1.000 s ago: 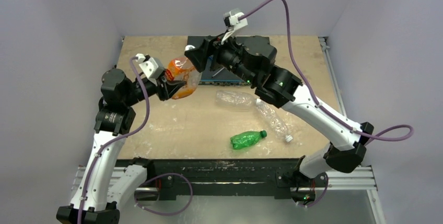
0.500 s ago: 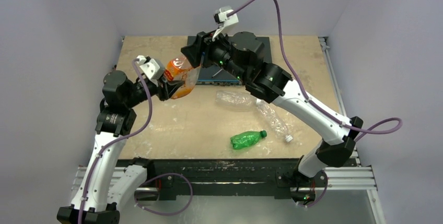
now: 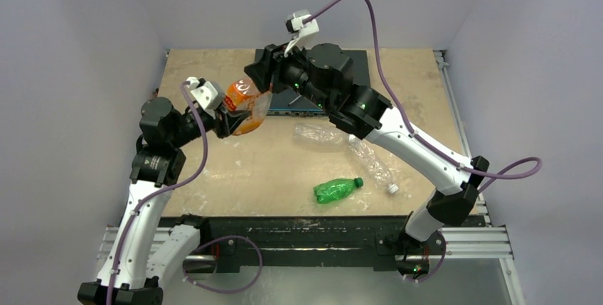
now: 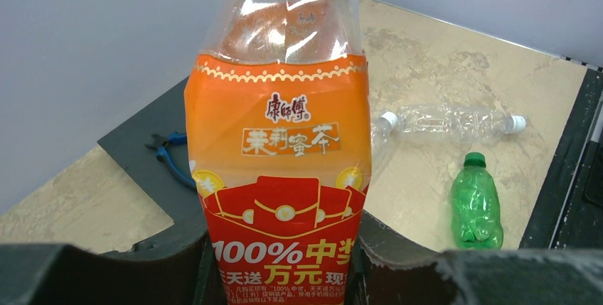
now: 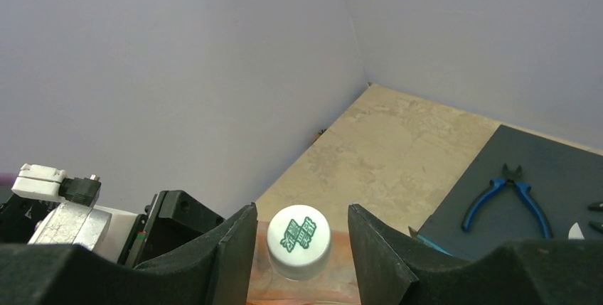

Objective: Unscrew the bottle caps
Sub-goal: Unscrew the bottle cap from the plastic bottle.

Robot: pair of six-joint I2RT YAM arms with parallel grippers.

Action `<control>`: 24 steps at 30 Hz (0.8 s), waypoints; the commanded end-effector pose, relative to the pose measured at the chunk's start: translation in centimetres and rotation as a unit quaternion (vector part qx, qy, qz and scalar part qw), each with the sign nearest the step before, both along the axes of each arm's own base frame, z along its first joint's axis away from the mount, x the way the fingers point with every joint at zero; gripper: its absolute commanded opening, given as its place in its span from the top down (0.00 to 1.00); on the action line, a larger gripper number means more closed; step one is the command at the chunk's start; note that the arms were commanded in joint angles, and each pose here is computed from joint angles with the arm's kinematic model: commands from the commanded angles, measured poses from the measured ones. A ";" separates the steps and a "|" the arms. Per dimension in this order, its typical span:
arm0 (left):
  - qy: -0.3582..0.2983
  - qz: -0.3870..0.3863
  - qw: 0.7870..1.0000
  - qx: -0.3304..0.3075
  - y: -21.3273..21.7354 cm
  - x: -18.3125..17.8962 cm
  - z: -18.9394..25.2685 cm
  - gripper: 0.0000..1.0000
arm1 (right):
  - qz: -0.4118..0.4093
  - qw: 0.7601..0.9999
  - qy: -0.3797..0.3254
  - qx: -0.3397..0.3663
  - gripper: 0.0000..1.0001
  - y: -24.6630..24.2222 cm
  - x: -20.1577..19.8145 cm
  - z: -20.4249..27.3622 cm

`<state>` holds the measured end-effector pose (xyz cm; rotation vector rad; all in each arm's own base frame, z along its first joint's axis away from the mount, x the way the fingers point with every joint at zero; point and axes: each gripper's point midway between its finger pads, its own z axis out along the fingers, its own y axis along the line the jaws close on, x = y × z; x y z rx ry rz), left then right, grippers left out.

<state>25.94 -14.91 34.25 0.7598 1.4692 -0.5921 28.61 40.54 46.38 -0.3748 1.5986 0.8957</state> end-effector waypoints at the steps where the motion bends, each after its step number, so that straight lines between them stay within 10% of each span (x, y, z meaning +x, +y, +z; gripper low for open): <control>1: -0.019 0.000 1.000 -0.002 0.0 0.0 0.6 1.00 | 0.011 1.000 -0.005 0.021 0.49 0.2 -0.6 1.2; 16: -0.021 -0.010 1.000 -0.015 -0.3 -0.2 1.8 1.00 | 0.029 1.000 -0.002 0.008 1.00 0.4 -1.2 0.0; 24: 0.021 -0.183 0.980 -0.069 -3.8 -5.8 4.2 1.00 | 0.217 0.971 -0.096 0.039 1.00 -1.4 -8.3 1.9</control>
